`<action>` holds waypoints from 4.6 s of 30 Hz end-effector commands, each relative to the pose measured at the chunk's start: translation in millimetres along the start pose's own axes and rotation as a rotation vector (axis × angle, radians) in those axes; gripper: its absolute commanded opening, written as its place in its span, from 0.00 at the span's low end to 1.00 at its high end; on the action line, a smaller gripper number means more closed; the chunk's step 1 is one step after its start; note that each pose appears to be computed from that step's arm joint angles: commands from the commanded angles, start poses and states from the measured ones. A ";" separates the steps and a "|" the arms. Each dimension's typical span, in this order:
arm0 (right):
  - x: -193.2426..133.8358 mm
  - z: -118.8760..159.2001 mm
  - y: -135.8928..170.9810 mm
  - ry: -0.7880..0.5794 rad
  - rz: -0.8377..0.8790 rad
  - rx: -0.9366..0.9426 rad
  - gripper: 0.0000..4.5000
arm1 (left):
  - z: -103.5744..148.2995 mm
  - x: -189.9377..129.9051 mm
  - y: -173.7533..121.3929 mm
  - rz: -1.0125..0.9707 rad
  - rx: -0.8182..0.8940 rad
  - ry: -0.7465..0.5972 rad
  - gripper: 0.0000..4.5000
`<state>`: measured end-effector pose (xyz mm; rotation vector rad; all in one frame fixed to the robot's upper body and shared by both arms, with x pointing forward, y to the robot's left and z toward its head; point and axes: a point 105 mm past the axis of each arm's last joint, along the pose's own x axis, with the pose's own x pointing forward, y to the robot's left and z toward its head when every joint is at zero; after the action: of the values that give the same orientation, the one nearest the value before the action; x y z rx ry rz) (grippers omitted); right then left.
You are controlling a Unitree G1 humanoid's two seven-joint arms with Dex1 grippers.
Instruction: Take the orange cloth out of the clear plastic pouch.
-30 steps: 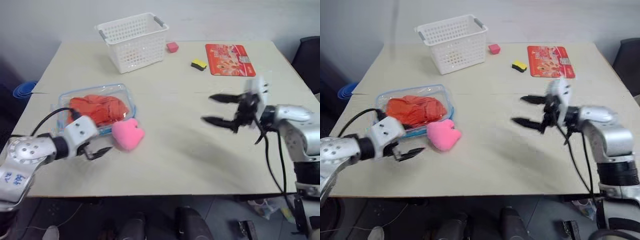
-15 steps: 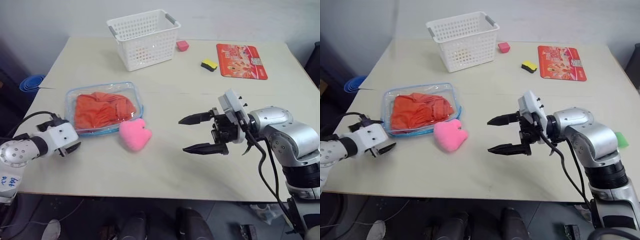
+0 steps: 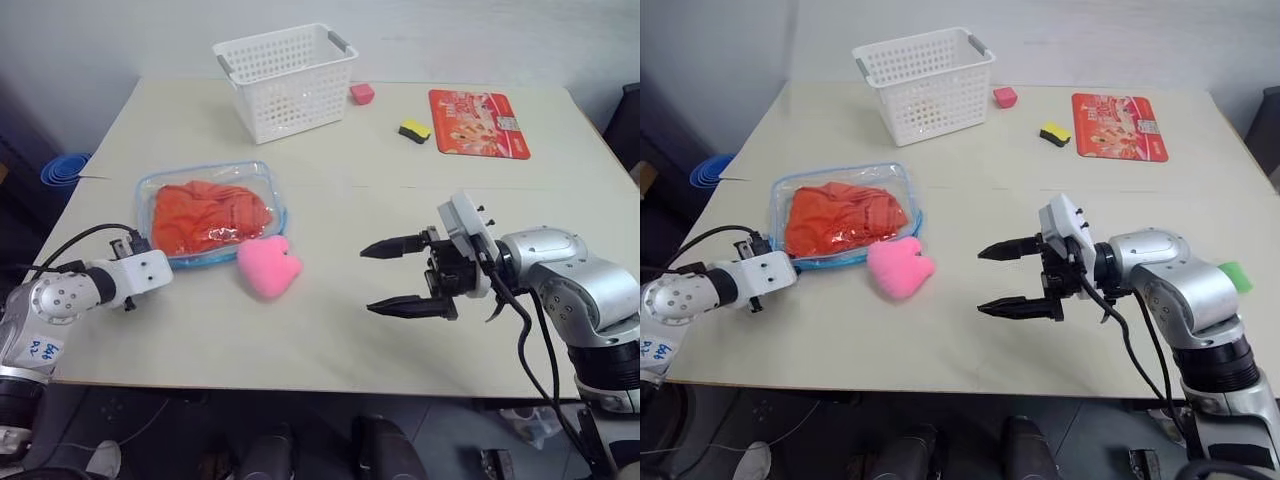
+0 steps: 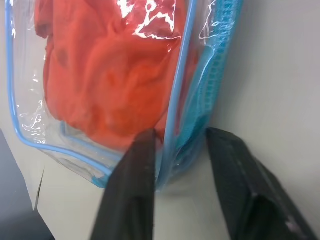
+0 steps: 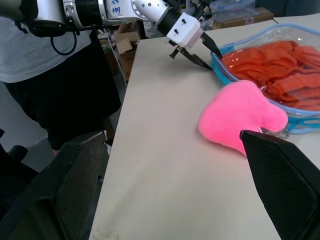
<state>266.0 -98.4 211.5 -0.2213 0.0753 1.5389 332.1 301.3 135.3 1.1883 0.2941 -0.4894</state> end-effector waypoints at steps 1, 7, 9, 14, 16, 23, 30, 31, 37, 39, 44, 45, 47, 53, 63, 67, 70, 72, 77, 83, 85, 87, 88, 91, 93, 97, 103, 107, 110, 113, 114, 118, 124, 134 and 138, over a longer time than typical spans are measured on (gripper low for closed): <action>-7.6 11.6 3.6 -0.007 -0.028 -0.060 1.00 | 5.2 1.8 11.8 0.033 0.022 -0.022 0.10; -20.4 13.6 -16.2 -0.009 -0.180 -0.099 1.00 | 35.2 5.4 15.4 0.036 0.083 -0.150 0.01; -28.2 12.6 -27.1 -0.002 -0.254 -0.098 1.00 | 47.6 3.7 14.4 0.030 0.110 -0.205 0.01; -48.2 2.4 -30.0 0.043 -0.317 -0.042 1.00 | 81.4 0.0 5.7 0.010 0.175 -0.337 0.01; -55.6 0.0 -31.9 0.051 -0.357 -0.029 1.00 | 99.2 -0.9 1.2 0.007 0.188 -0.406 0.01; -97.5 -15.3 -38.2 0.156 -0.532 -0.051 1.00 | 169.7 6.0 -20.3 -0.041 0.241 -0.650 0.01; -130.0 -32.3 -26.8 0.244 -0.601 -0.024 1.00 | 222.3 39.0 -40.6 -0.131 0.324 -0.763 0.01; -132.6 -33.5 -26.5 0.252 -0.612 -0.025 1.00 | 225.4 42.7 -43.7 -0.144 0.332 -0.762 0.01; -138.1 -40.8 -26.3 0.296 -0.656 -0.060 1.00 | 228.5 46.9 -60.9 -0.218 0.265 -0.731 0.10; -138.2 -39.2 -26.5 0.287 -0.661 -0.065 1.00 | 226.7 41.5 -66.7 -0.247 0.233 -0.728 0.21; -138.4 -38.2 -28.9 0.305 -0.651 -0.094 1.00 | 220.8 29.5 -66.4 -0.260 0.160 -0.682 0.55; -138.3 -38.3 -30.2 0.314 -0.648 -0.105 1.00 | 219.3 26.9 -62.4 -0.253 0.128 -0.672 0.61; -138.6 -38.1 -34.2 0.339 -0.648 -0.140 1.00 | 215.9 20.7 -53.5 -0.245 0.056 -0.657 0.76; -135.6 -36.8 -43.7 0.467 -0.596 -0.308 1.00 | 223.7 -26.3 -30.9 -0.488 -0.318 -0.802 0.99; -137.9 -50.8 -61.2 0.715 -0.427 -0.566 1.00 | 279.5 -21.6 -73.4 -0.989 -0.201 -0.876 0.99; -143.9 -52.1 -62.3 0.758 -0.388 -0.607 1.00 | 300.6 -1.5 -92.0 -1.019 -0.067 -0.873 0.99; -151.2 -51.4 -62.3 0.789 -0.381 -0.623 1.00 | 315.8 13.3 -102.5 -0.949 0.056 -0.894 0.99; -155.0 -54.3 -61.6 0.812 -0.376 -0.636 1.00 | 327.0 22.3 -108.5 -0.899 0.077 -0.913 0.99; -148.4 -61.6 -60.1 0.797 -0.367 -0.642 1.00 | 323.2 34.5 -127.5 -0.885 0.170 -0.895 0.85; -129.6 -70.1 -65.6 0.765 -0.358 -0.678 1.00 | 317.5 39.5 -132.1 -0.877 0.167 -0.879 0.43; -126.4 -73.5 -67.4 0.763 -0.355 -0.679 1.00 | 316.7 38.9 -131.5 -0.871 0.165 -0.882 0.29; -125.2 -76.2 -68.3 0.764 -0.347 -0.687 0.91 | 317.0 37.8 -129.7 -0.865 0.155 -0.887 0.16; -124.8 -75.7 -69.4 0.754 -0.352 -0.688 0.85 | 317.7 37.5 -128.1 -0.860 0.146 -0.890 0.10; -123.2 -71.8 -71.8 0.723 -0.363 -0.690 0.62 | 318.8 36.5 -125.3 -0.850 0.128 -0.893 0.00; -122.8 -69.6 -74.0 0.715 -0.370 -0.698 0.47 | 319.0 35.3 -124.7 -0.851 0.122 -0.894 0.00; -120.9 -71.3 -73.7 0.712 -0.346 -0.710 0.15 | 319.1 33.8 -123.7 -0.848 0.086 -0.893 0.00; -120.2 -81.8 -73.1 0.736 -0.311 -0.713 0.00 | 321.4 36.8 -109.3 -0.782 -0.072 -0.871 0.00; -124.4 -85.8 -79.2 0.769 -0.326 -0.732 0.00 | 311.6 29.4 -83.1 -0.718 -0.267 -0.861 0.00; -127.8 -79.5 -85.2 0.769 -0.348 -0.791 0.00 | 279.0 17.0 -67.8 -0.660 -0.405 -0.804 0.00; -132.5 -72.7 -90.0 0.772 -0.358 -0.844 0.00 | 238.5 0.9 -63.9 -0.602 -0.498 -0.712 0.00; -135.3 -73.2 -90.2 0.784 -0.350 -0.855 0.00 | 225.7 -5.3 -64.8 -0.585 -0.520 -0.680 0.00; -143.7 -77.2 -87.3 0.808 -0.313 -0.860 0.00 | 188.8 -26.0 -65.2 -0.515 -0.592 -0.576 0.00; -160.9 -79.2 -85.1 0.854 -0.313 -0.854 0.00 | 138.8 -56.4 -45.7 -0.395 -0.712 -0.444 0.00; -152.2 -82.6 -84.5 0.791 -0.313 -0.823 0.00 | 123.1 -80.2 -64.5 -0.474 -0.798 -0.420 0.00; -147.3 -87.0 -80.1 0.743 -0.298 -0.728 0.29 | 116.6 -59.4 -61.9 -0.402 -0.838 -0.407 0.21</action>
<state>349.6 -261.5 152.3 -1.3553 0.0824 1.0708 238.9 183.6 151.9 0.1686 0.3690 -0.8744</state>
